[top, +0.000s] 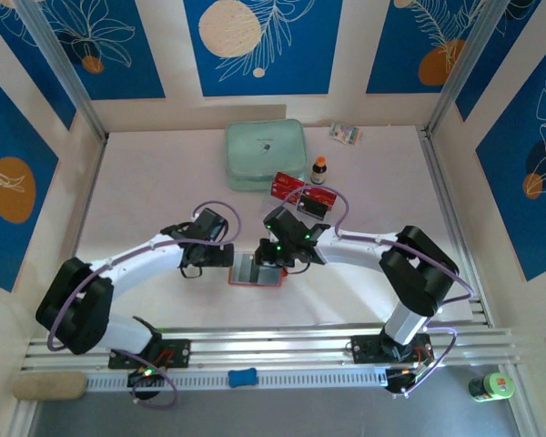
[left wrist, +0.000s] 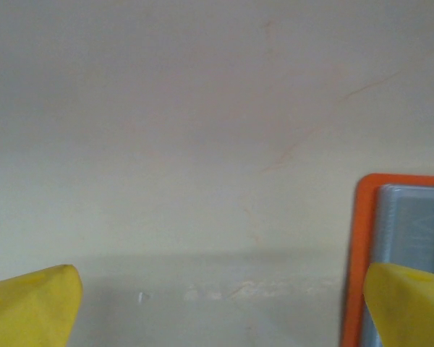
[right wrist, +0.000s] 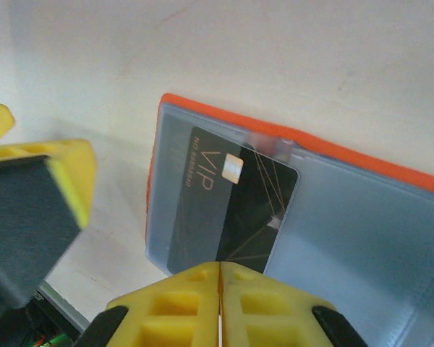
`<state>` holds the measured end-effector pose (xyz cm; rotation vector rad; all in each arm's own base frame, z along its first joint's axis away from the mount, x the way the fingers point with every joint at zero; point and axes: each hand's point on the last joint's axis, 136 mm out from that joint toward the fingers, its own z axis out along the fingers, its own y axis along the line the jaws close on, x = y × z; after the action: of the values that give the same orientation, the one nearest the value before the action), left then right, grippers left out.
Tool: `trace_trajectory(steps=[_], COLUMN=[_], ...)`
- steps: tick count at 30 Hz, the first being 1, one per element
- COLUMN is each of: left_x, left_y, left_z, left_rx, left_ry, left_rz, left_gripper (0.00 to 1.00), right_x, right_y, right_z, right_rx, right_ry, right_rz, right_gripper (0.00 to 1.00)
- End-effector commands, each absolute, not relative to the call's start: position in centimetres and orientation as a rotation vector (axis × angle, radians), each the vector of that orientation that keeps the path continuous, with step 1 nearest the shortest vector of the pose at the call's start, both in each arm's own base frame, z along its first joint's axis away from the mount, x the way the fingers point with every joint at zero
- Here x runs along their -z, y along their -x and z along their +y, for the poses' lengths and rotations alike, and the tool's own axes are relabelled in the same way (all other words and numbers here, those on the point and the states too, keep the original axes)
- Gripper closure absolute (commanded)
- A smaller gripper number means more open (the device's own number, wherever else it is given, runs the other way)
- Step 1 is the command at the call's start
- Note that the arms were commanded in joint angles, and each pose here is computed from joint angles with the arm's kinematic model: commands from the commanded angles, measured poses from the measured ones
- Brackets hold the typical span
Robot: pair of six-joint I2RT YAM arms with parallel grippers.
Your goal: Put the credit cards into the card holder
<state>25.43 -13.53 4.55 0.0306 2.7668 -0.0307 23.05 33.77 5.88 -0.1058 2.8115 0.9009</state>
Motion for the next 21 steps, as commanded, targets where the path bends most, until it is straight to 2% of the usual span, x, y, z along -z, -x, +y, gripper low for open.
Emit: trace_trajectory(steps=[1, 21], left_x=[-3.1, -1.0], left_y=[-24.4, -24.0], left_z=[-12.4, -13.0], left_rx=[-0.027, -0.016], left_ry=[-0.01, -0.053], left_rz=[2.822, 2.881], left_gripper=[0.0, 0.0], right_x=[-4.7, -2.6], right_y=[-22.2, -22.1], right_z=[33.9, 37.8], right_rx=[-0.846, -0.827], right_ry=[0.155, 0.263], right_rz=[2.881, 2.966], right_gripper=[0.92, 0.98])
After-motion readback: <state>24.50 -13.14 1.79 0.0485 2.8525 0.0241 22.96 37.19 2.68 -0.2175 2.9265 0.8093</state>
